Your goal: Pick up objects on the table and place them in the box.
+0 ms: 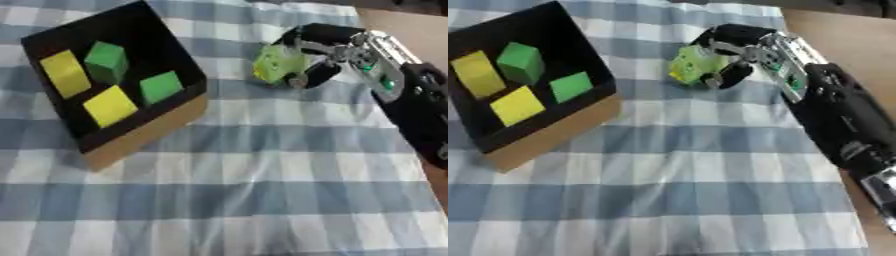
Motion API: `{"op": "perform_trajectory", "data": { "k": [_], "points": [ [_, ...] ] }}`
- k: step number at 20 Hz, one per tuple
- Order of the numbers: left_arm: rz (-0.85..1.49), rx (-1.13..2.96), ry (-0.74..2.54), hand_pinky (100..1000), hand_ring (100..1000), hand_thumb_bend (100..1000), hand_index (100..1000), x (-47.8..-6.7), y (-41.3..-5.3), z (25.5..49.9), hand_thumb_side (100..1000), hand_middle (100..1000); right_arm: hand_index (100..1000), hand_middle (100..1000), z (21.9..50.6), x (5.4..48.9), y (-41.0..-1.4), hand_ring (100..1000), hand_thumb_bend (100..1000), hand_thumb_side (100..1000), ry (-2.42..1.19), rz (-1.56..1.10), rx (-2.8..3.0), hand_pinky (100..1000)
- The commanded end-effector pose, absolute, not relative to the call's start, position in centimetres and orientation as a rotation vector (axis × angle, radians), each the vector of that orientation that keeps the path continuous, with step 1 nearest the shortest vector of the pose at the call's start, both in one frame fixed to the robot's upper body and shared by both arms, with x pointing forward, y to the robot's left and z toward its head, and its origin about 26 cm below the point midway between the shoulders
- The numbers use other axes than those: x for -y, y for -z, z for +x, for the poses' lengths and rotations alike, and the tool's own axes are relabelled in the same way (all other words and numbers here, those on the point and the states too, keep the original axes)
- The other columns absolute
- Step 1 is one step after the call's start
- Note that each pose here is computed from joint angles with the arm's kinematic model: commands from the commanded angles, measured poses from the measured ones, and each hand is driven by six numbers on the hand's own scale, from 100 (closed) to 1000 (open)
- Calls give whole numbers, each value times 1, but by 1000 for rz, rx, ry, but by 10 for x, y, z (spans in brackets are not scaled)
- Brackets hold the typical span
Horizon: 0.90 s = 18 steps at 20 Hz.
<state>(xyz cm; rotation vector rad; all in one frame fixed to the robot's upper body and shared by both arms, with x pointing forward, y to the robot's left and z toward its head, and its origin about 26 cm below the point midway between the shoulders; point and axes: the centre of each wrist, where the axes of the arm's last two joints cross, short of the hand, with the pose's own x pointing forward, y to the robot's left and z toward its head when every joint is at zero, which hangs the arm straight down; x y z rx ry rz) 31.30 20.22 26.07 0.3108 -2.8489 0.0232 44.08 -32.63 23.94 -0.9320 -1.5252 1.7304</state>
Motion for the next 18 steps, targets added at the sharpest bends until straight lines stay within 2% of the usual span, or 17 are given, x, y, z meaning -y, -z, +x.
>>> {"op": "perform_trajectory", "data": {
  "k": [1,9,18],
  "points": [
    [315,2873,-8,757,913,558,809,-203,-266,310,620,788,785,642,429,334,-275,907,138,125,-1699,-1028,1597,907],
    [316,2869,-3,757,913,559,809,-204,-265,310,620,789,766,615,417,317,-303,892,100,100,-1668,-1017,1686,907],
    [295,2878,1,758,909,560,809,-201,-266,309,616,787,759,603,410,251,-344,868,100,100,-1704,-875,1901,899]
  ]
}}
